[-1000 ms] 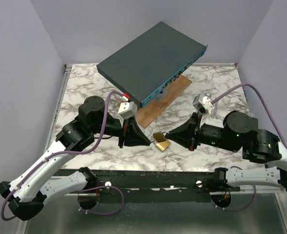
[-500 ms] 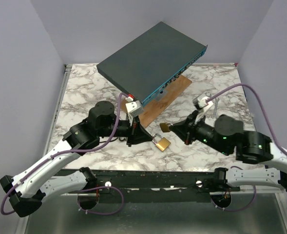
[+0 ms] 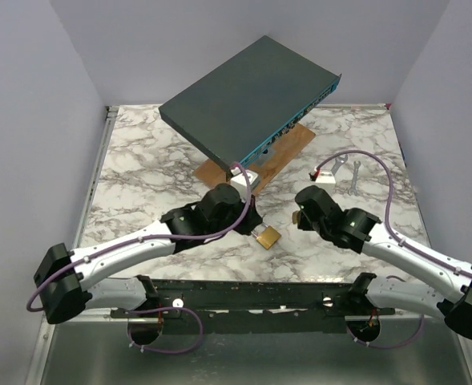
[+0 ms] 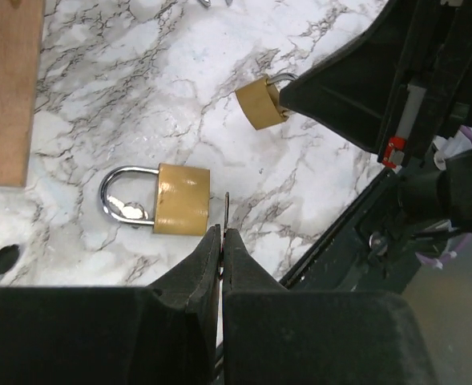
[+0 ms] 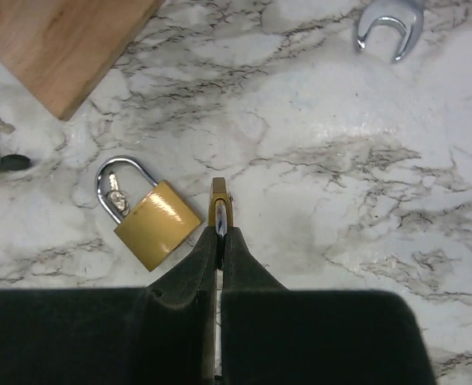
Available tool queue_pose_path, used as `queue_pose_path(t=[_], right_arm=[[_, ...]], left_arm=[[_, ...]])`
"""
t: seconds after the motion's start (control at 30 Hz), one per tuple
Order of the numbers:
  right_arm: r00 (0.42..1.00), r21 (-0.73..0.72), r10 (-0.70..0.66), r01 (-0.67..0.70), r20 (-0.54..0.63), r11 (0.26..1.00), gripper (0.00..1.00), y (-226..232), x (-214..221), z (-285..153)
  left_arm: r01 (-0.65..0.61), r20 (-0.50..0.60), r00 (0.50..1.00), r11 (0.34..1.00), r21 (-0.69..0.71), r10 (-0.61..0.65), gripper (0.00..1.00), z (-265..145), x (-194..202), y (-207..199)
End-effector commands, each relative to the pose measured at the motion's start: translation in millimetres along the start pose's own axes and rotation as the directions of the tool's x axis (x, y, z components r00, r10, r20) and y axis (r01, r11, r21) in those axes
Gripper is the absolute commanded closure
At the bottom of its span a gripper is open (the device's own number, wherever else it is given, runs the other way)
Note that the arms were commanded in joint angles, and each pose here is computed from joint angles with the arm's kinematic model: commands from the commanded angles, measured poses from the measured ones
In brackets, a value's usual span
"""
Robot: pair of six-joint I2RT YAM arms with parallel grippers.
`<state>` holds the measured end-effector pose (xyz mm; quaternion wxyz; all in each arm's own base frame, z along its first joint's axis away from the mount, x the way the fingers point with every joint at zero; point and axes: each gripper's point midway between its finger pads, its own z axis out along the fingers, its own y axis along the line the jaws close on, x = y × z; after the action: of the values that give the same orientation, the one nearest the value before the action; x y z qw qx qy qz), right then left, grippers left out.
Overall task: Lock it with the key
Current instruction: Place the lock at the center of the board.
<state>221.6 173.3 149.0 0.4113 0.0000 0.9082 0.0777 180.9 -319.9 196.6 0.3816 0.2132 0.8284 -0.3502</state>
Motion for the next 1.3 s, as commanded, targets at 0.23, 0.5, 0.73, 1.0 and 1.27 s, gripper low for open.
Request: queue_pose_path(t=[0.23, 0.5, 0.73, 1.0, 1.27], right_arm=[[0.961, -0.001, 0.276, -0.276, -0.025, 0.961, 0.99, -23.6, 31.8, 32.2], [0.925, 0.007, 0.379, -0.379, -0.037, 0.926, 0.99, -47.7, 50.7, 57.5], [0.906, 0.119, 0.411, -0.399, -0.102, 0.909, 0.84, -65.0, 74.6, 66.0], [0.878, 0.238, 0.466, -0.433, -0.104, 0.869, 0.60, -81.1, 83.5, 57.6], [0.859, 0.245, 0.506, -0.474, -0.084, 0.846, 0.51, -83.9, 81.2, 48.0]], left_arm=[[0.156, -0.053, 0.986, 0.988, -0.001, -0.156, 1.00, 97.1, 7.1, -27.9], [0.149, -0.141, 0.980, 0.988, 0.044, -0.142, 1.00, 120.4, 24.8, -40.4], [0.126, -0.189, 0.975, 0.991, 0.048, -0.115, 1.00, 127.1, 34.9, -41.8], [0.108, -0.222, 0.970, 0.993, 0.051, -0.094, 1.00, 132.3, 38.2, -44.6], [0.105, -0.239, 0.967, 0.993, 0.061, -0.088, 1.00, 135.5, 38.1, -48.0]])
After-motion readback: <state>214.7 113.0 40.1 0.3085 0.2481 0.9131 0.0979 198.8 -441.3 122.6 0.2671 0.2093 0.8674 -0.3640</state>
